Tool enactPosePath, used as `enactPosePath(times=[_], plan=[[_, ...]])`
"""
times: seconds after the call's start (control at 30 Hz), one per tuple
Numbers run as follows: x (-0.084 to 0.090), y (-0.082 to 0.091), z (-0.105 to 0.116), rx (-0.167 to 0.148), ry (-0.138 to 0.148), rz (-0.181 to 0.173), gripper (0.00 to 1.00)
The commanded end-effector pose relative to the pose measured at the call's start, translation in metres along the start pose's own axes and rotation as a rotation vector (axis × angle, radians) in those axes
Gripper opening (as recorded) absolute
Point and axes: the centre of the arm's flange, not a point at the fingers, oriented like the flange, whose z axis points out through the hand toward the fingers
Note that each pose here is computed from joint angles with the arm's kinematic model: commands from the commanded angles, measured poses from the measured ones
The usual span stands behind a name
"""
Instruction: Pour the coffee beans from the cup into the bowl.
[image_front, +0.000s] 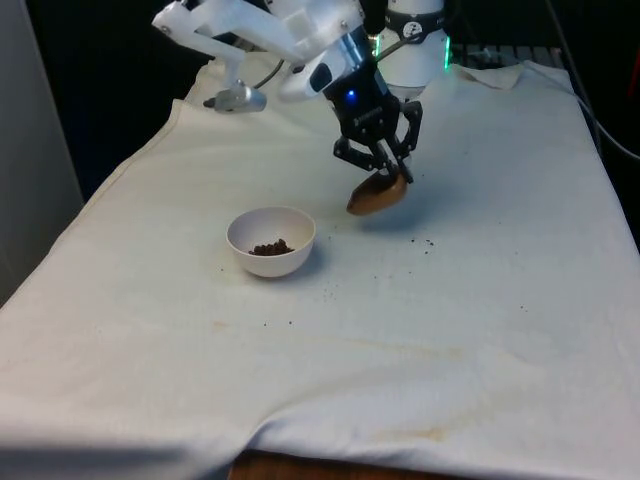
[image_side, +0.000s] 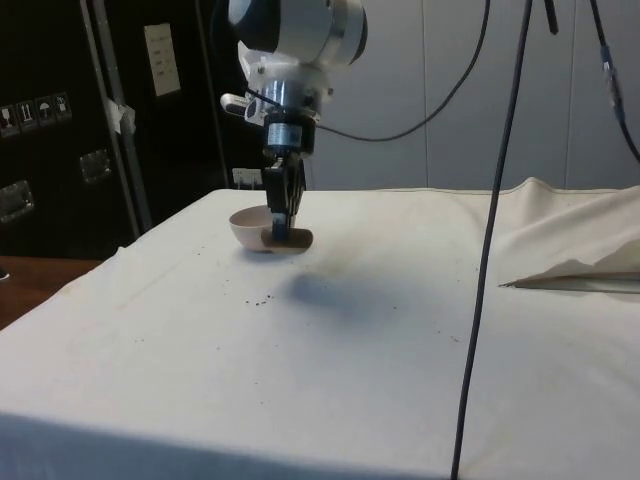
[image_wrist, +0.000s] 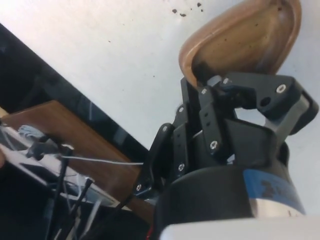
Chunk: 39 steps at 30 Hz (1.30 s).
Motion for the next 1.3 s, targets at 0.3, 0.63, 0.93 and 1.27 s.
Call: enactPosePath(times=[0.3,0.63,0.93,1.27], plan=[[0.000,-0.016,0.005,-0.078,-0.018,-0.005,0.00],[0.002,-0.030,0.010,-0.133,-0.037,-0.012,0.00],[0.007,-0.044,0.014,-0.187,-0.061,-0.017,0.00],[0.012,-0.060,0.019,-0.246,-0.086,-0.022,0.00]])
